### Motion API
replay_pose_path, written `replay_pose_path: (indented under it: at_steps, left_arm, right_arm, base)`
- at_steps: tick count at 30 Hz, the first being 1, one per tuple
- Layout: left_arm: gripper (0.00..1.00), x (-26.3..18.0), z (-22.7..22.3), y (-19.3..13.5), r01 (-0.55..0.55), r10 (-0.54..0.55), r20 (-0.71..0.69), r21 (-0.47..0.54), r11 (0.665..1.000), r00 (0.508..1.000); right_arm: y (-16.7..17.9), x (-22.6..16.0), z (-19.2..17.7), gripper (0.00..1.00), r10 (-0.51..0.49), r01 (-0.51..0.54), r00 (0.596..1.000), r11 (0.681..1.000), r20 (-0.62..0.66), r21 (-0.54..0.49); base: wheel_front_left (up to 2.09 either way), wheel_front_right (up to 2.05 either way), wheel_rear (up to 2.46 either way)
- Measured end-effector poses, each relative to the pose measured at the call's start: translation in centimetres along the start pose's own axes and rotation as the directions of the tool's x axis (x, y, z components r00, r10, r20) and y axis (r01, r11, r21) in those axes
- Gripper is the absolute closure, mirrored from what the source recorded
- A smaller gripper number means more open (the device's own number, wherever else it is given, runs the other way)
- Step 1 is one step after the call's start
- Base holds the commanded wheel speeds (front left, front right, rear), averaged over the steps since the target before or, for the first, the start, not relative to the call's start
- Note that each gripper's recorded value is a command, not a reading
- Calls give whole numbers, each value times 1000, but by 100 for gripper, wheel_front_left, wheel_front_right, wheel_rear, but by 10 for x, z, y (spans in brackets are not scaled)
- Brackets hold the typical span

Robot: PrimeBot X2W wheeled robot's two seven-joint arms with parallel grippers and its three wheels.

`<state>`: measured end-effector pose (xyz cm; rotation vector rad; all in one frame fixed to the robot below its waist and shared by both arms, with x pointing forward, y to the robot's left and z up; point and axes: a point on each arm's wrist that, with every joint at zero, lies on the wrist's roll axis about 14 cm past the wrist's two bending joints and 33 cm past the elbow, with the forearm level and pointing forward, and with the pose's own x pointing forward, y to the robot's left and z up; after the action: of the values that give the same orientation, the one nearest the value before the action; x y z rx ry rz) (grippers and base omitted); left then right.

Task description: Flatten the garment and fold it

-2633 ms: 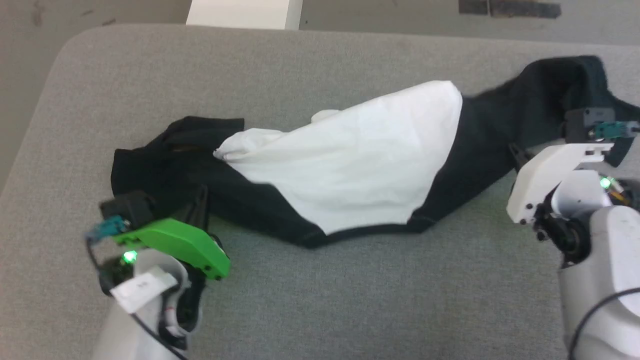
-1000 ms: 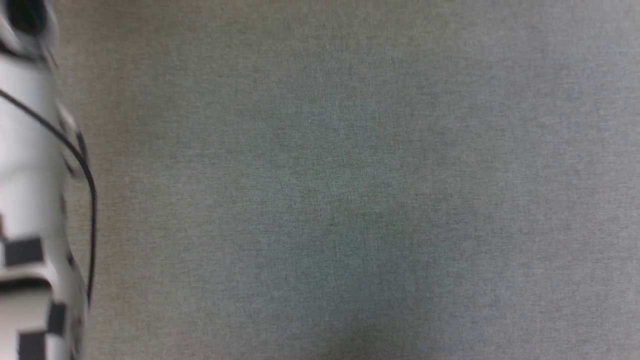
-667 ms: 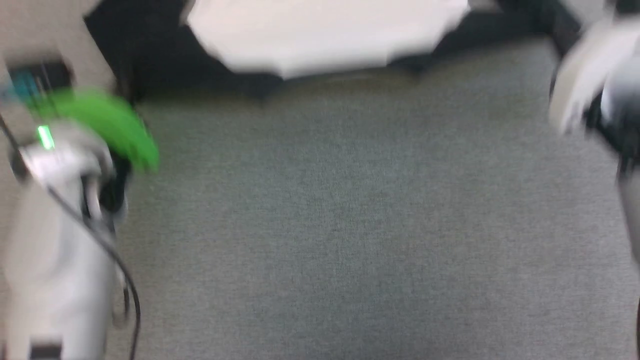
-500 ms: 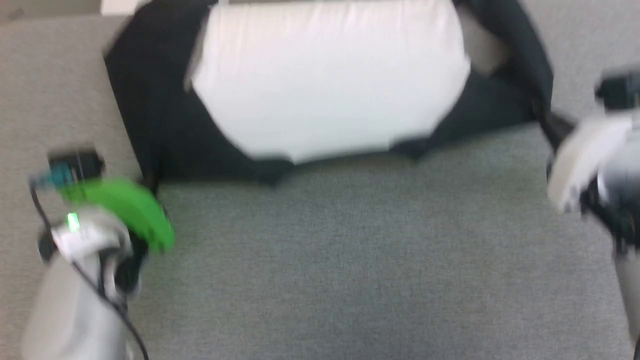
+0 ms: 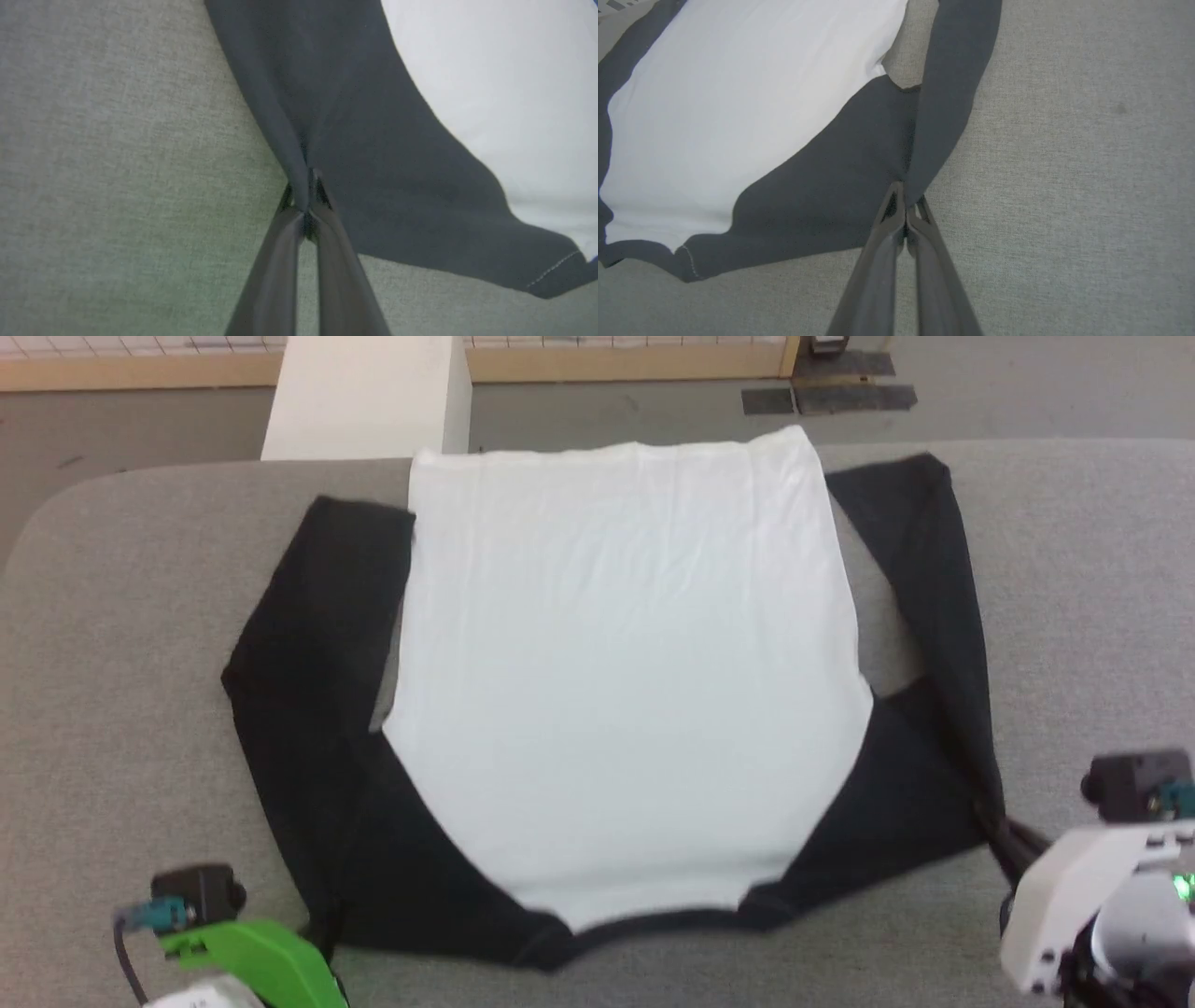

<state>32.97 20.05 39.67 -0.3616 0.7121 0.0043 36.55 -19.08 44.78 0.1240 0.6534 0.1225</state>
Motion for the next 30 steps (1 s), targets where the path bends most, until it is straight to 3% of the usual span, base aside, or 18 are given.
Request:
replay_pose_path:
  at_steps: [8, 12, 13, 14, 15, 16, 17, 22, 30]
  left_arm:
    - [100, -13, -37, -2, 3, -4, -80, -12, 1000, 997]
    - [100, -12, -46, -8, 18, -19, -85, -14, 1000, 996]
    - [91, -11, -46, -10, 24, -25, -79, -16, 1000, 997]
    - [67, -10, -46, -11, 25, -26, -73, -16, 1000, 997]
    - [0, -10, -47, -12, 27, -28, -70, -18, 999, 997]
    - [0, -9, -48, -13, 27, -29, -69, -22, 999, 997]
    - [0, -9, -49, -14, 32, -33, -65, -23, 999, 997]
    - [0, -11, -46, -21, 40, -41, -25, -39, 998, 999]
    - [0, -28, -6, 14, -50, 55, 140, -39, 998, 989]
  right_arm:
    - [-13, -20, -43, 100, -82, 79, 986, 996, -145, -30]
    - [-8, -20, -76, 100, -68, 66, 966, 998, -249, -13]
    - [-5, -19, -84, 100, -59, 59, 960, 998, -273, -7]
    - [-3, -18, -92, 100, -53, 55, 955, 998, -293, 2]
    - [-2, -18, -97, 85, -49, 54, 952, 998, -301, 8]
    - [-1, -16, -98, 54, -49, 54, 954, 999, -295, 9]
    - [-1, -15, -100, 0, -51, 55, 956, 998, -288, 7]
    - [-10, -15, -94, 0, -80, 87, 973, 996, -216, 20]
    - [-33, -26, -35, 0, -167, 166, 980, 986, 103, 23]
  base:
    - [0, 0, 0]
    - [0, 0, 0]
    - [0, 0, 0]
    - [0, 0, 0]
    - [0, 0, 0]
    - [0, 0, 0]
    - [0, 0, 0]
    - [0, 0, 0]
    - [0, 0, 0]
